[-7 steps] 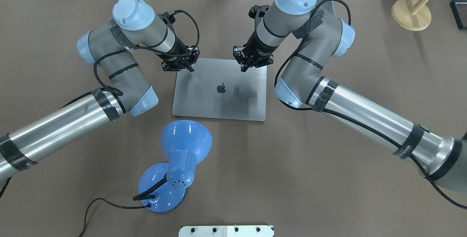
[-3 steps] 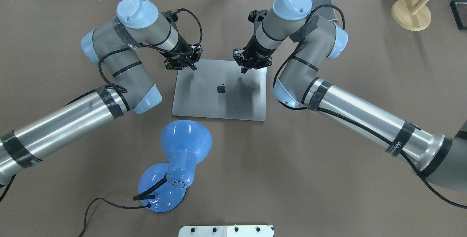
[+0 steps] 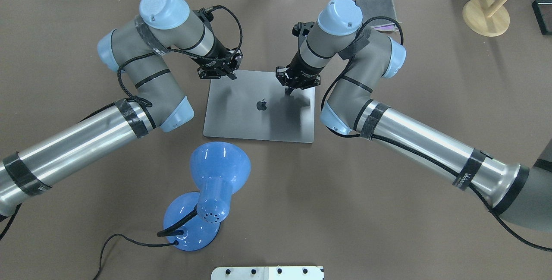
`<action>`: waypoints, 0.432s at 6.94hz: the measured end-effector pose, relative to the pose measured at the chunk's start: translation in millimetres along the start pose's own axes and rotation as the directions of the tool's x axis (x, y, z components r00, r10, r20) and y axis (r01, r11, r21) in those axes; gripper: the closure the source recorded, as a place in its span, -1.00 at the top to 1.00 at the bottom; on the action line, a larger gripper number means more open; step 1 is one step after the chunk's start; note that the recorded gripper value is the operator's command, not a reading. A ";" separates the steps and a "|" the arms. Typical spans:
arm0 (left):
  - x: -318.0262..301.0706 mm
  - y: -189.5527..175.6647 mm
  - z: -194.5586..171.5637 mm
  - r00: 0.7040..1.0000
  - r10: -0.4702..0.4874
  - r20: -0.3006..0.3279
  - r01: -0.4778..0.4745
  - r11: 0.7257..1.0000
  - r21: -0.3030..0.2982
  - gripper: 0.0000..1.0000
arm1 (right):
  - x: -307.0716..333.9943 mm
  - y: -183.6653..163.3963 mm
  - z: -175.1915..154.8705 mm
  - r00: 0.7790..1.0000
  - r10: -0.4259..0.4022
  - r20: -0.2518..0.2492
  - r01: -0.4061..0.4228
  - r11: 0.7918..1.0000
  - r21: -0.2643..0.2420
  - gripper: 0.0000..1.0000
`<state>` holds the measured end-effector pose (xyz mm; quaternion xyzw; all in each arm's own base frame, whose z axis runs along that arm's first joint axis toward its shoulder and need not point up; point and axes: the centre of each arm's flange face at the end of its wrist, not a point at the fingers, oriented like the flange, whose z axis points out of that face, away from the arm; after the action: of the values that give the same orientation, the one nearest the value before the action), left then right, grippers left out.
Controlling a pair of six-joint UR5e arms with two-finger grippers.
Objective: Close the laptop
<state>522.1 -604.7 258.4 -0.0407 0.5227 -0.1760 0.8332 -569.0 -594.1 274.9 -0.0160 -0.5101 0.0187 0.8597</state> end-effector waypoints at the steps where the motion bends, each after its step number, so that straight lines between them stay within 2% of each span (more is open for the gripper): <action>1: 0.8 0.0 -1.1 1.000 0.001 -0.002 -0.001 1.000 0.001 -1.00 | -1.3 0.1 -0.6 1.000 0.000 0.002 0.000 1.000 0.002 -1.00; 2: 1.3 -1.2 -2.9 1.000 0.000 -0.004 0.000 1.000 0.002 -1.00 | -9.1 -4.3 -9.6 1.000 0.005 0.014 -0.005 1.000 0.010 -1.00; 3: 2.3 -3.5 -7.1 1.000 -0.004 -0.007 0.004 1.000 0.005 0.70 | -24.5 -14.4 -30.9 0.999 0.026 0.042 -0.026 0.999 0.021 0.97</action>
<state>515.8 -607.9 254.1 -0.0389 0.5252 -0.1793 0.8310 -553.4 -610.0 239.3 -0.0130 -0.5277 0.0357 0.8486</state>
